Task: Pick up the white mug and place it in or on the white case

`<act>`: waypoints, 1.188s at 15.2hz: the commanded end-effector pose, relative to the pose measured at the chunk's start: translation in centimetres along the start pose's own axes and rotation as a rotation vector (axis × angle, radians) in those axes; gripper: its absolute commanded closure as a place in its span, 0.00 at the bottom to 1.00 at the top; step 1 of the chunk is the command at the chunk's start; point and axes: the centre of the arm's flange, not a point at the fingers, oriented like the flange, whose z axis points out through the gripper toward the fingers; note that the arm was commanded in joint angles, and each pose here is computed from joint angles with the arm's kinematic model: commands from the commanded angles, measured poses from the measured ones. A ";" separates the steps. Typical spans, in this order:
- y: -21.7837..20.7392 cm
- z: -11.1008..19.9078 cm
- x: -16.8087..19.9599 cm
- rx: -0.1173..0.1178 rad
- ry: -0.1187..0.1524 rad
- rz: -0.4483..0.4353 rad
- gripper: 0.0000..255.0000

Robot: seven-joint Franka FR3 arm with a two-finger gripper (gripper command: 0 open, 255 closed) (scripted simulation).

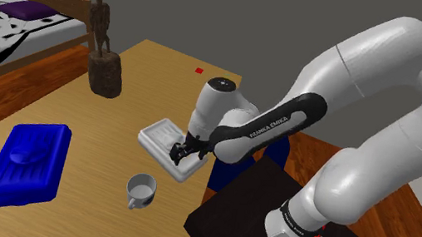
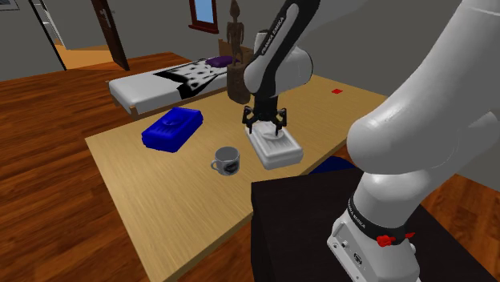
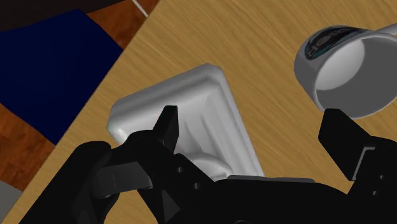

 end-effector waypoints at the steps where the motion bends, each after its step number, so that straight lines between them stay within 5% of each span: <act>1: -1.7 1.9 0.1 0.007 0.006 0.006 0.00; 11: -9.1 12.4 0.8 0.025 0.031 0.034 0.00; 18: -9.1 16.1 0.9 0.025 0.031 0.034 0.00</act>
